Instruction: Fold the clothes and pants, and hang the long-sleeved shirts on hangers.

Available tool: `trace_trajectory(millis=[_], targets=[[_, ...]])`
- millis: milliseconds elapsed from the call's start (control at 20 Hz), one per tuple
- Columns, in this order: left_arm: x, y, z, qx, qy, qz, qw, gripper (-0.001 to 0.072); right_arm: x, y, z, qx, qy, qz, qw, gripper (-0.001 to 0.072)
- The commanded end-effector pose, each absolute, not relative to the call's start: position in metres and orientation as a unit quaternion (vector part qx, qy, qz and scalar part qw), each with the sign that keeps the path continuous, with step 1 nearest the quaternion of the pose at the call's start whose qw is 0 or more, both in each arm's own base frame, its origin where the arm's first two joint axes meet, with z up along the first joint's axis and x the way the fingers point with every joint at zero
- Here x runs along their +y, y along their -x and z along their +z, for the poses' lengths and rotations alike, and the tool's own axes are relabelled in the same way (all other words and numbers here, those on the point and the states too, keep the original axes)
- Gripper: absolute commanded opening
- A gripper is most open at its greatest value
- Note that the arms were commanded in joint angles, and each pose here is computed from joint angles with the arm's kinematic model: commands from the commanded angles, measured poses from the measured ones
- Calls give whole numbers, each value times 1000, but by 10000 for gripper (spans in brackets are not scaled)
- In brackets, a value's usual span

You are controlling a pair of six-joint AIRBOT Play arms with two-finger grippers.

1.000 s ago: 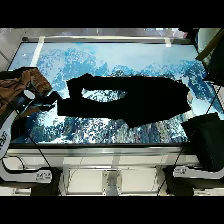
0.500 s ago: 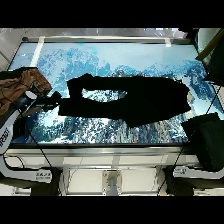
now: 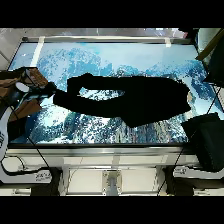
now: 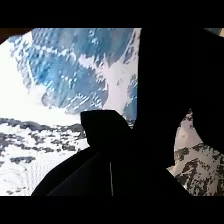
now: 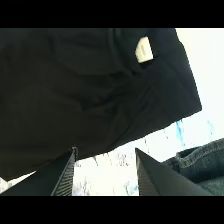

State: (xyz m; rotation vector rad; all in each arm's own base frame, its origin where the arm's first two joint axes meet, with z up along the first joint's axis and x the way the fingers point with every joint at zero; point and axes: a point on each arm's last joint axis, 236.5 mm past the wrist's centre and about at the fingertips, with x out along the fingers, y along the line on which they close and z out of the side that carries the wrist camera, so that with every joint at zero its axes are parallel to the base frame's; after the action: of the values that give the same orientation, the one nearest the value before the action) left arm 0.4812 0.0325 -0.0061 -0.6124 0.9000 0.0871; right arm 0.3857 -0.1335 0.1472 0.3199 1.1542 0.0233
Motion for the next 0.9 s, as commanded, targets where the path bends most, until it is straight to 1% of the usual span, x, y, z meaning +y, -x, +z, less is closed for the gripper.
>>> trace_trajectory(millis=[0, 100, 250, 350, 450, 550, 650, 850], targets=[[46, -482, 62, 371, 226, 26, 900, 10, -133, -375, 123, 572, -153, 15, 806, 408], [59, -467, 80, 370, 187, 36, 909, 10, -125, -360, 91, 608, -166, 27, 776, 408], [90, -429, 103, 386, 135, 69, 910, 10, -117, -336, 50, 654, -184, 32, 733, 408], [118, -410, 122, 372, 125, 106, 914, 9, -113, -329, 38, 665, -184, 41, 723, 408], [132, -403, 134, 360, 133, 124, 915, 9, -112, -329, 35, 666, -186, 42, 722, 408], [125, -404, 130, 371, 136, 113, 912, 9, -110, -334, 37, 657, -190, 45, 728, 408], [106, -417, 118, 383, 128, 90, 910, 9, -108, -341, 39, 646, -196, 49, 736, 407], [93, -451, 59, 419, 126, 75, 896, 9, -118, -355, 37, 625, -188, 31, 757, 408]])
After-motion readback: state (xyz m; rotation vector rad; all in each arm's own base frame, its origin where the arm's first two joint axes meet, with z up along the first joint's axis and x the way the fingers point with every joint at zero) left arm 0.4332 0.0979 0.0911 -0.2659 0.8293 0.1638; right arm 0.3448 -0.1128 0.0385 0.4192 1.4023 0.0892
